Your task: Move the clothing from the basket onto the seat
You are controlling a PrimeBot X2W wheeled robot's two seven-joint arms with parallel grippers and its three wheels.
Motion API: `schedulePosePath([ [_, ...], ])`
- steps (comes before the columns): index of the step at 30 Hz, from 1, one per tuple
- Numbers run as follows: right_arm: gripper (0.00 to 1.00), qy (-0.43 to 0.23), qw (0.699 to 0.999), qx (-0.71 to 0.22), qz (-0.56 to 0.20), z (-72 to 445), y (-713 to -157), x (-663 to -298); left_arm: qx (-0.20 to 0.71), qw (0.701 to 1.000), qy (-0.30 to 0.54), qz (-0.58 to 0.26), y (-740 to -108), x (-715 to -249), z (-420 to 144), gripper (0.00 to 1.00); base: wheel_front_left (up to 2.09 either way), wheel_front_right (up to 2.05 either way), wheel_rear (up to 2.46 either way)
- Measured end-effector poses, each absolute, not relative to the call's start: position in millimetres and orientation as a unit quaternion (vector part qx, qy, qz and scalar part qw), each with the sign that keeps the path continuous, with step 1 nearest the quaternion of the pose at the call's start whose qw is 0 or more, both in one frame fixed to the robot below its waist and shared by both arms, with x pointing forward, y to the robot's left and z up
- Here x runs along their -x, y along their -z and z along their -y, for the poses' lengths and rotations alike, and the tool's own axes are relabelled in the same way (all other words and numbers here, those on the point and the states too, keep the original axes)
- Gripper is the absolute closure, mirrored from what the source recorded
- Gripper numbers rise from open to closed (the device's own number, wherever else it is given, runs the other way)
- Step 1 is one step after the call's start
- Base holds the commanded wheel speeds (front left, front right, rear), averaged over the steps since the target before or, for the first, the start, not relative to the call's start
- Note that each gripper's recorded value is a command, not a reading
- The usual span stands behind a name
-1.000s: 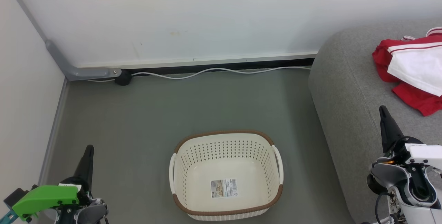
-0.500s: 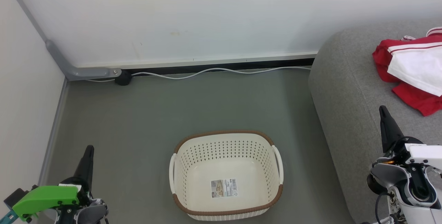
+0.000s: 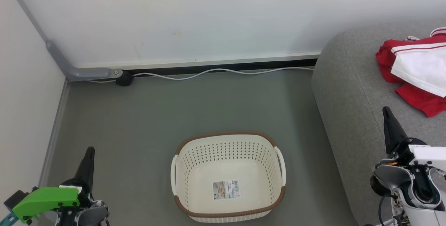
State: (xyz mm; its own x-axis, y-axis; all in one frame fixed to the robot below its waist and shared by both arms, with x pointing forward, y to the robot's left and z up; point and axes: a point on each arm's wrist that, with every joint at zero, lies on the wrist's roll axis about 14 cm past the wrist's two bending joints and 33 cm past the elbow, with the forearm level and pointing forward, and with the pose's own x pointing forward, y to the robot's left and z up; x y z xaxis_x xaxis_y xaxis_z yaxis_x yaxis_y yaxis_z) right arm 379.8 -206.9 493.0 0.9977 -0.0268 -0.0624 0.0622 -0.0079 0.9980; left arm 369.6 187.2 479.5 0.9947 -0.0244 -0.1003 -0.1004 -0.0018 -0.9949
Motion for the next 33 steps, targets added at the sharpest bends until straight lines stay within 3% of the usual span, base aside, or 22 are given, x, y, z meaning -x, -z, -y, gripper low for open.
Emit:
schedulePosePath([
  [33,1.0,0.03,0.703,-0.71,-0.012,206.3,-493.9,-380.0,0.707,0.705,-0.028,-0.044,-479.3,-370.0,-187.9,1.0,0.0,0.0,0.0],
])
